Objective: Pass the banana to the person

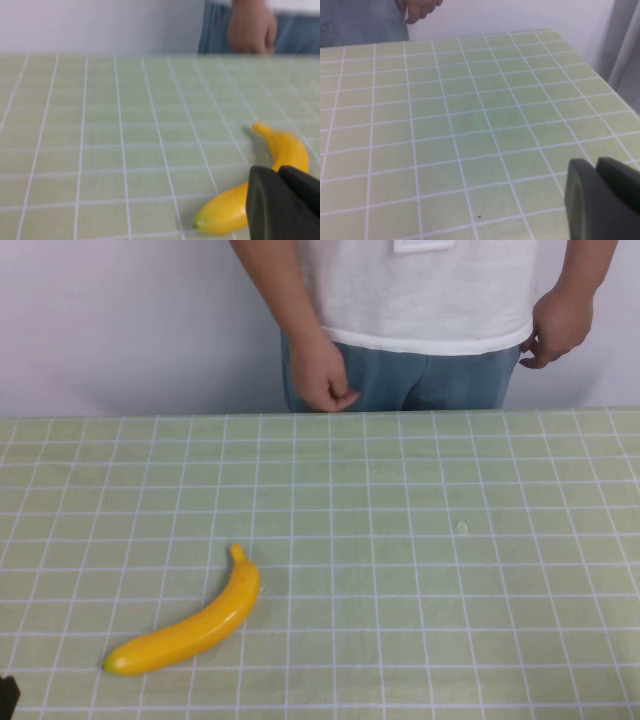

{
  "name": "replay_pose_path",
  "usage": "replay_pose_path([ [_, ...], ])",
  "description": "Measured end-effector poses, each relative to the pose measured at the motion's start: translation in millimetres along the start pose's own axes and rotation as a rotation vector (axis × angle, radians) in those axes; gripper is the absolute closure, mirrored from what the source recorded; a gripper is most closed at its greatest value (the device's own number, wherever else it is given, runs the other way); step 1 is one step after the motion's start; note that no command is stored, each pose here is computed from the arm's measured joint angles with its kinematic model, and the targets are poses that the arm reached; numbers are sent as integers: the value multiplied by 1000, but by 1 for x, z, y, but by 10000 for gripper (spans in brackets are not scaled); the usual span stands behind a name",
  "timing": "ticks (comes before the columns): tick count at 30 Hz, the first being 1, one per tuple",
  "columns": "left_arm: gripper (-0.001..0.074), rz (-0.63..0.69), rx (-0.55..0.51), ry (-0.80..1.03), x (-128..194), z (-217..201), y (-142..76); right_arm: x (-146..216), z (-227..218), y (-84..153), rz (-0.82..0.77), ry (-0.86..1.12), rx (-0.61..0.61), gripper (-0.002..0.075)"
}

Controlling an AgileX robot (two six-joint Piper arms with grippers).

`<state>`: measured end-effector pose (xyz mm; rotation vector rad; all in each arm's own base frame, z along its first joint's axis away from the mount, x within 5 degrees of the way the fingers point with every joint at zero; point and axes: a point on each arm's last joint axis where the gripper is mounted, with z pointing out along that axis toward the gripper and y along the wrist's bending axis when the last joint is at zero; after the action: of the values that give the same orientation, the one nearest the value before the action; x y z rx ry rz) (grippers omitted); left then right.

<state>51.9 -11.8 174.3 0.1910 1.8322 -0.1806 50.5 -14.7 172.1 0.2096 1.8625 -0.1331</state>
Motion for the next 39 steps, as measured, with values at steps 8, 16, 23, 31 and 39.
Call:
replay_pose_path([
  [8,732,0,-1,12,1,0,0,0,0,0,0,0,0,736],
  [16,732,6,-2,12,1,0,0,0,0,0,0,0,0,736],
  [23,732,14,-6,14,1,0,1,0,0,0,0,0,0,736],
  [31,732,14,-4,-17,-2,0,0,0,0,0,0,0,0,736],
  [39,732,10,12,-222,-20,-2,-1,0,0,0,0,0,0,736],
])
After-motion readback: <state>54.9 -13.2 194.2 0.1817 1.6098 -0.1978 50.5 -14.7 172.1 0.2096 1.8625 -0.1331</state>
